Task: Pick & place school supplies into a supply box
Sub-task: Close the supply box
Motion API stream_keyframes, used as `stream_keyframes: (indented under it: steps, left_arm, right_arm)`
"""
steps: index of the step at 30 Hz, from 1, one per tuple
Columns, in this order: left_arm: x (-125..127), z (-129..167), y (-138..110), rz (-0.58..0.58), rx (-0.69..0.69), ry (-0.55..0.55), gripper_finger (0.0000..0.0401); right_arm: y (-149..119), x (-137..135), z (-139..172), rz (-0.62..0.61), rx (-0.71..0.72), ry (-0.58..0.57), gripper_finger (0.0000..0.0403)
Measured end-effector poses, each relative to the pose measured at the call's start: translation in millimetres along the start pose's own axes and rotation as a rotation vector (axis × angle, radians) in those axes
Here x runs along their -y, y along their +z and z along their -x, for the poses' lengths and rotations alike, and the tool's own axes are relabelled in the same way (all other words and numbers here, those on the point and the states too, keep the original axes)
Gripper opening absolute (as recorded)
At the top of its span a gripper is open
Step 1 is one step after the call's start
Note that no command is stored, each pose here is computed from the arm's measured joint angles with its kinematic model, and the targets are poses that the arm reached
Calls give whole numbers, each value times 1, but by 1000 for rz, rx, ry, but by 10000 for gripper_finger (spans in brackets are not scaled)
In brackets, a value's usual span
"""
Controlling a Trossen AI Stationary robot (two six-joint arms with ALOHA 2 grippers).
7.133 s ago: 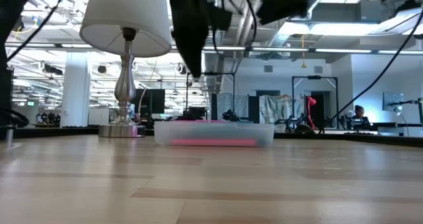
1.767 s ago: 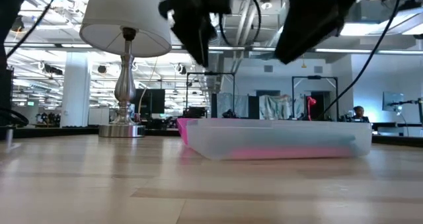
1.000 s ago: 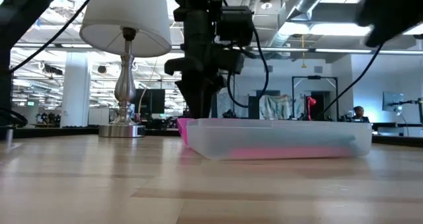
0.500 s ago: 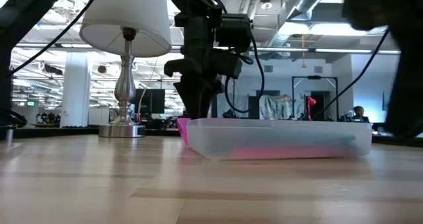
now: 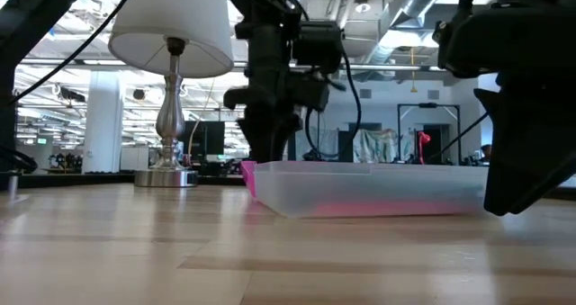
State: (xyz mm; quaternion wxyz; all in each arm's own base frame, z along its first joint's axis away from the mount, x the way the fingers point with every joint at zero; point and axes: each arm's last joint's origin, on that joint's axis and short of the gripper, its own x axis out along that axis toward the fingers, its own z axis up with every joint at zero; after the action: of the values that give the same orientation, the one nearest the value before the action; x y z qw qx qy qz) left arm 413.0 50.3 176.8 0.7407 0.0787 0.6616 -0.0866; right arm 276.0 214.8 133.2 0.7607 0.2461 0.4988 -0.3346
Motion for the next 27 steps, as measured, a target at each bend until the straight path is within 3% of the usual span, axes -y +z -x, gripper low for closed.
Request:
stream_keyframes:
  steps: [7, 27]
  left_arm:
    - [11, -25, -13, 0, -50, -35, 178]
    - [44, -29, -8, 174, -74, -80, 178]
  right_arm:
    - [-2, 0, 1, 1, 0, 1, 134]
    - [17, 17, -5, 34, 39, -176, 134]
